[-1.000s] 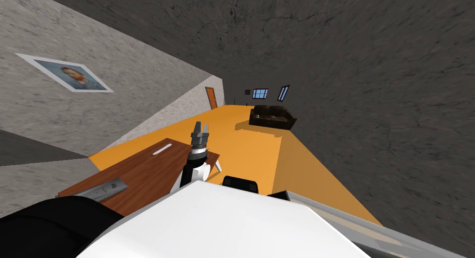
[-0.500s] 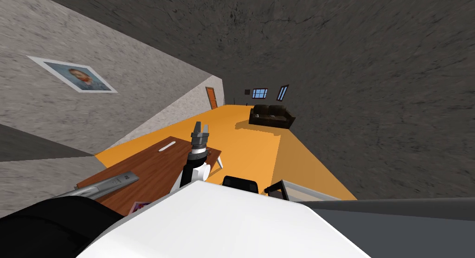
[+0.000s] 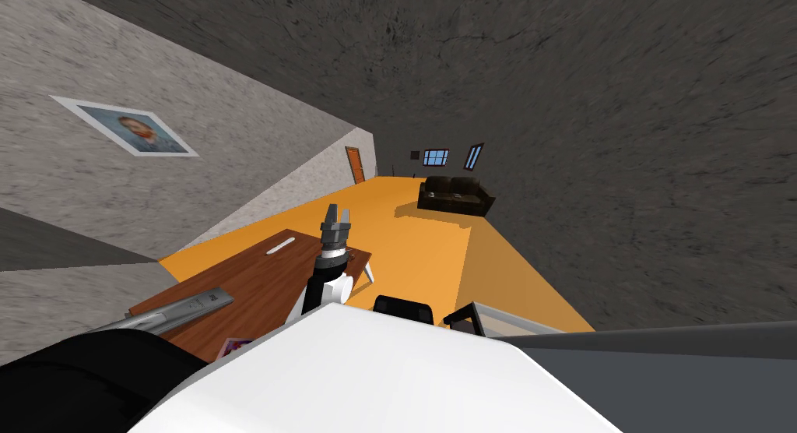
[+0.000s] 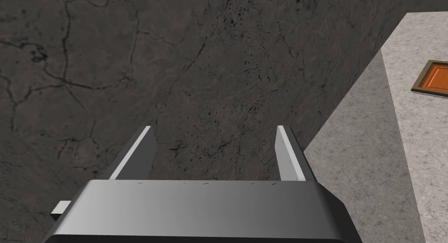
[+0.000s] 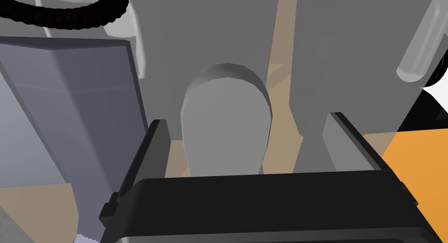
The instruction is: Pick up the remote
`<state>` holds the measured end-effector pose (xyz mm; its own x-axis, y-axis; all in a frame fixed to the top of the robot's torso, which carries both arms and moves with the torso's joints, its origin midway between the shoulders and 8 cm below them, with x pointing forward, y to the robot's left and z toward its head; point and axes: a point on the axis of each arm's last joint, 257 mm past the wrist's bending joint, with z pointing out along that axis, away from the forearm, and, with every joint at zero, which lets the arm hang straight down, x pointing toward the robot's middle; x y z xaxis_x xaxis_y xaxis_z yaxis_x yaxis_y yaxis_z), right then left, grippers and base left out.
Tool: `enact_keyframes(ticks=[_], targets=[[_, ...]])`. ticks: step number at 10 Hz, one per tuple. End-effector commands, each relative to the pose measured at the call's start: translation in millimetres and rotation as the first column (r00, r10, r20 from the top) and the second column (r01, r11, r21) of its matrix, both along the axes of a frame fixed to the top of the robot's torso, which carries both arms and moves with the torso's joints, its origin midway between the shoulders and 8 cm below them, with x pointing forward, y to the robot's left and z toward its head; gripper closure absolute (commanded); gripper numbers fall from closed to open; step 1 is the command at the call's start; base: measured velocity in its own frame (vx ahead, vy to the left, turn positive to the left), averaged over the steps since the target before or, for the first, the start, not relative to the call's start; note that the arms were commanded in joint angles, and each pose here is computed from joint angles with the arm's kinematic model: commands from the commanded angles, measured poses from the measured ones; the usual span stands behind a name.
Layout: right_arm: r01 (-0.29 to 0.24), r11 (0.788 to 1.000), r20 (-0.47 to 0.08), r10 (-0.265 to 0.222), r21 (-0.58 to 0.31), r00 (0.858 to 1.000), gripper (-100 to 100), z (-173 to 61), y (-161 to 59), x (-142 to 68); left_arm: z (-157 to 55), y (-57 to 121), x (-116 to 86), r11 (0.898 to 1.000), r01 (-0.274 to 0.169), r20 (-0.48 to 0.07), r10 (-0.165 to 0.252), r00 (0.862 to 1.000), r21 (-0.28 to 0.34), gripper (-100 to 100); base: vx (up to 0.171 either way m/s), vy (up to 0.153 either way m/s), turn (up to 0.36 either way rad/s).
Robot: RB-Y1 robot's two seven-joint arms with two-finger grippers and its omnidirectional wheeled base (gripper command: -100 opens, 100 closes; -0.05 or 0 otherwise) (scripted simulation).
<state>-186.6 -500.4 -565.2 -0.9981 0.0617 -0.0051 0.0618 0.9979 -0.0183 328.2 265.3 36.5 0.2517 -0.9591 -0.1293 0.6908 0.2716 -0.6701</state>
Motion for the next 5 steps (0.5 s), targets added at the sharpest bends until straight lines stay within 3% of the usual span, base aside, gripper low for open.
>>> enact_keyframes(ticks=[1, 5], targets=[[0.000, 1.000, 0.000, 0.000, 0.000, 1.000, -100, 0, 0, 0, 0, 0.0, 0, 1.000, 0.000, 0.000, 0.000, 1.000, 0.000, 0, 0.000, 0.000, 0.000], [0.012, 1.000, 0.001, -0.012, 0.000, 1.000, -100, -16, 16, 3, 0, 0.0, 0, 1.000, 0.000, 0.000, 0.000, 1.000, 0.000, 0, 0.000, 0.000, 0.000]])
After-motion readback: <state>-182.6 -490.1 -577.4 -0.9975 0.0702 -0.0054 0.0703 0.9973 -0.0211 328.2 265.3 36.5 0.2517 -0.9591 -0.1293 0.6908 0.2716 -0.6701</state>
